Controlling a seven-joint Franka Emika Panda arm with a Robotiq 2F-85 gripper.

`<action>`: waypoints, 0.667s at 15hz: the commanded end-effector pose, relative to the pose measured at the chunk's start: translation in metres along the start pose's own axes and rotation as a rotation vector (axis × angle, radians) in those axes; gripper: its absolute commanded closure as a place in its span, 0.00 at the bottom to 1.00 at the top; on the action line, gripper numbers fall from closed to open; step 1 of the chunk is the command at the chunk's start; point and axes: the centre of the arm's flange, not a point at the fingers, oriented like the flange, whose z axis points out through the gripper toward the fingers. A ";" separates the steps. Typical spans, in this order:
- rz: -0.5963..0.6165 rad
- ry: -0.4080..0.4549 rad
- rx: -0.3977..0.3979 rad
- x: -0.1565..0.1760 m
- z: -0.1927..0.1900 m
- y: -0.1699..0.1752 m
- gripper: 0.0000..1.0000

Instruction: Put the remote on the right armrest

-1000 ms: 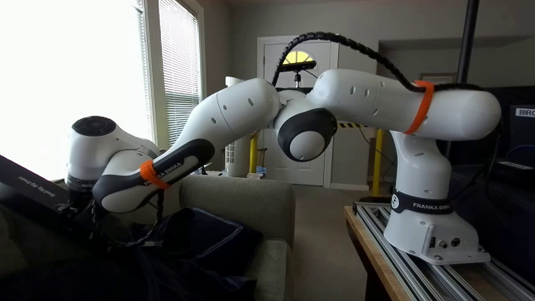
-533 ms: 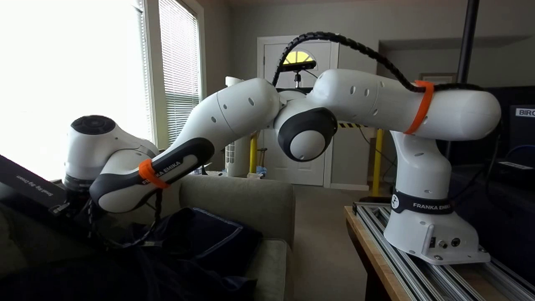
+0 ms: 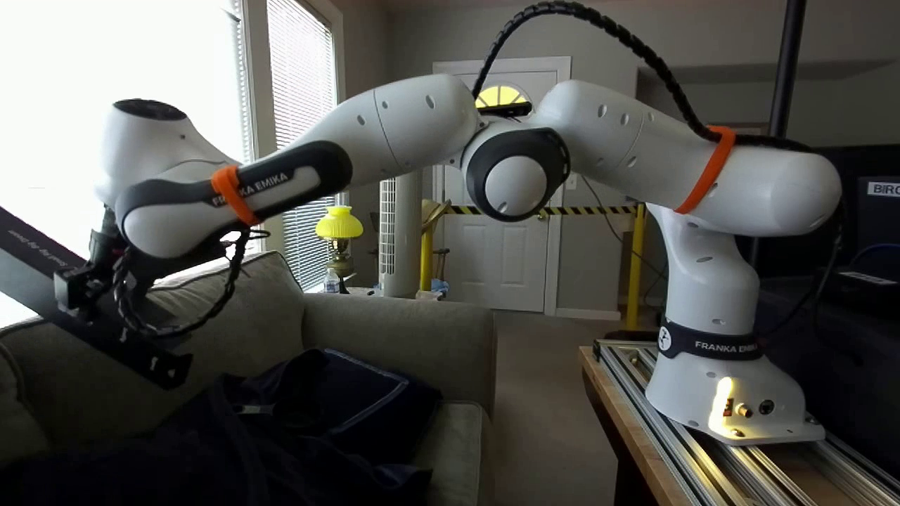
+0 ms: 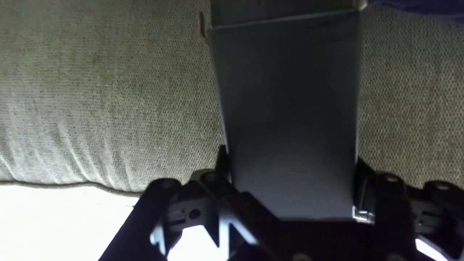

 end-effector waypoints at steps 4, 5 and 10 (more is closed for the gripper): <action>0.146 -0.294 0.060 0.009 -0.048 0.107 0.52; 0.185 -0.325 0.068 0.008 -0.051 0.126 0.52; 0.391 -0.423 0.087 -0.012 -0.056 0.199 0.52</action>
